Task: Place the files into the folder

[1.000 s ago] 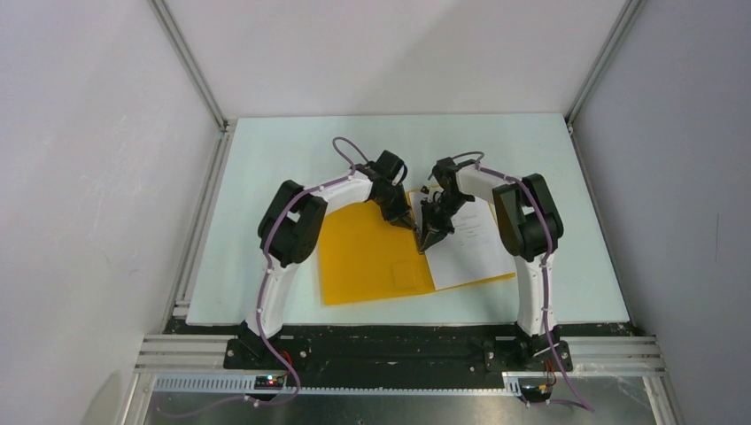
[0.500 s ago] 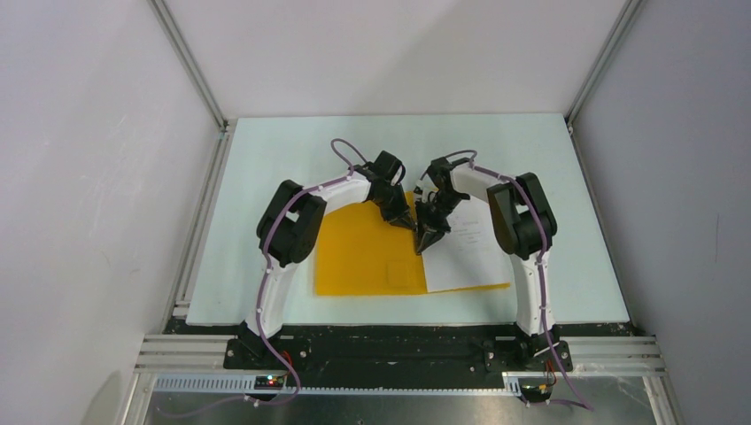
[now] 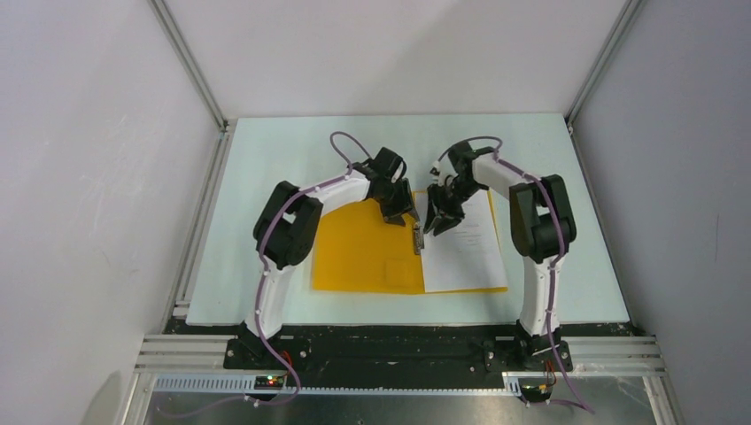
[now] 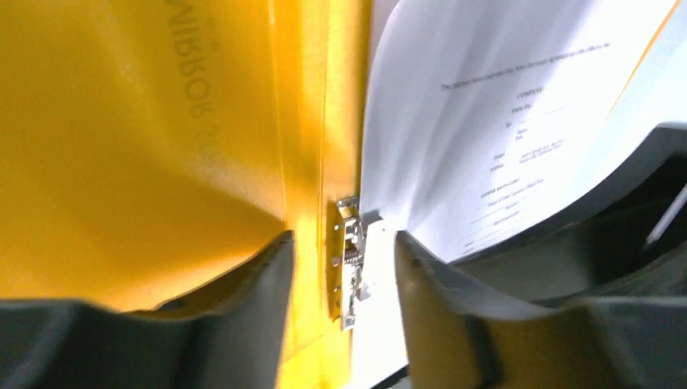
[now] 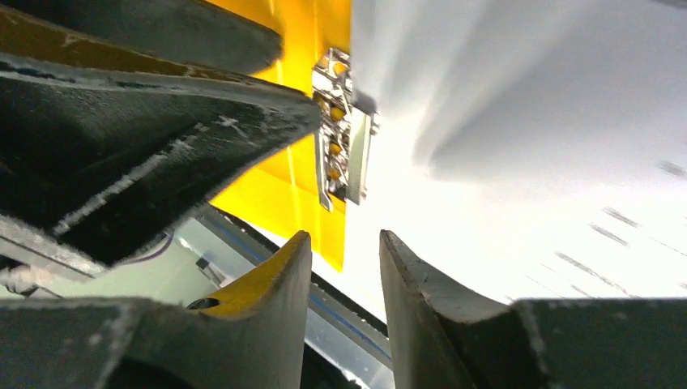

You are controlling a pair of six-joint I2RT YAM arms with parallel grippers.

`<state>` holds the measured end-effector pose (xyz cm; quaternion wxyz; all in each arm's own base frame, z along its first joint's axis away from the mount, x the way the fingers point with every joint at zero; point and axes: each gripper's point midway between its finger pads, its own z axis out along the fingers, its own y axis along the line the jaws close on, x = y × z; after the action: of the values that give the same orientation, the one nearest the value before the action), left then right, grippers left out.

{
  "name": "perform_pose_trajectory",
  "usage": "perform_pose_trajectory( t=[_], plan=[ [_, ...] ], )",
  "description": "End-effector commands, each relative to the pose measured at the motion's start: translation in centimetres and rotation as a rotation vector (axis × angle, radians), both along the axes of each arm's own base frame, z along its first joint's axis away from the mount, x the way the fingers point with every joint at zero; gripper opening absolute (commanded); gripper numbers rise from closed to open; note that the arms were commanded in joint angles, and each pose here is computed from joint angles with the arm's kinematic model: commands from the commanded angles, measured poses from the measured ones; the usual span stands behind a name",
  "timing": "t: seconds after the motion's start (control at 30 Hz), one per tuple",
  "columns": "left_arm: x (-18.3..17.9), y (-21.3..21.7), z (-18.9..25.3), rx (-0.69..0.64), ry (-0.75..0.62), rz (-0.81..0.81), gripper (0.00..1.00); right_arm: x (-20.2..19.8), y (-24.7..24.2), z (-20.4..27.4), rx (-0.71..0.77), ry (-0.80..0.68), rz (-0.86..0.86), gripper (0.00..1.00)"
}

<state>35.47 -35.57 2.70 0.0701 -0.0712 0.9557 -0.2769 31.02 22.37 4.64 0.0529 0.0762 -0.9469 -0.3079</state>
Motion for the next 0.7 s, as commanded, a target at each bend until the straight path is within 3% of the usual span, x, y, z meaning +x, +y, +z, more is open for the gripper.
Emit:
perform_pose_trajectory(
  t=[0.0, 0.13, 0.23, 0.33, 0.47, 0.57, 0.67],
  plan=[
    [3.7, 1.3, 8.7, -0.023, -0.284, -0.064, 0.59, 1.5, -2.4, 4.0, 0.009, -0.132, -0.017, 0.43],
    [5.2, 4.3, 16.6, -0.034, -0.527, -0.135, 0.72, 1.8, -4.8, 5.7, -0.010, -0.233, -0.004, 0.47],
    [5.7, 10.6, 18.2, 0.063, -0.605, -0.078, 0.82, 1.7, -8.2, 6.4, -0.057, -0.298, -0.041, 0.55],
    [3.0, 17.0, 15.0, 0.142, -0.539, -0.032, 0.90, 1.3, -11.2, 6.2, -0.101, -0.305, -0.116, 0.66],
    [-0.2, 25.8, 8.8, 0.219, -0.365, 0.103, 0.91, 1.3, -14.8, 5.2, -0.146, -0.315, -0.174, 0.80],
    [-2.7, 27.7, 4.9, 0.204, -0.241, 0.125, 0.92, 1.7, -17.0, 4.0, -0.166, -0.312, -0.181, 0.85],
    [-3.5, 26.2, 3.8, 0.086, -0.204, 0.045, 0.94, 1.8, -18.1, 2.6, -0.159, -0.283, -0.193, 0.87]
  ],
)
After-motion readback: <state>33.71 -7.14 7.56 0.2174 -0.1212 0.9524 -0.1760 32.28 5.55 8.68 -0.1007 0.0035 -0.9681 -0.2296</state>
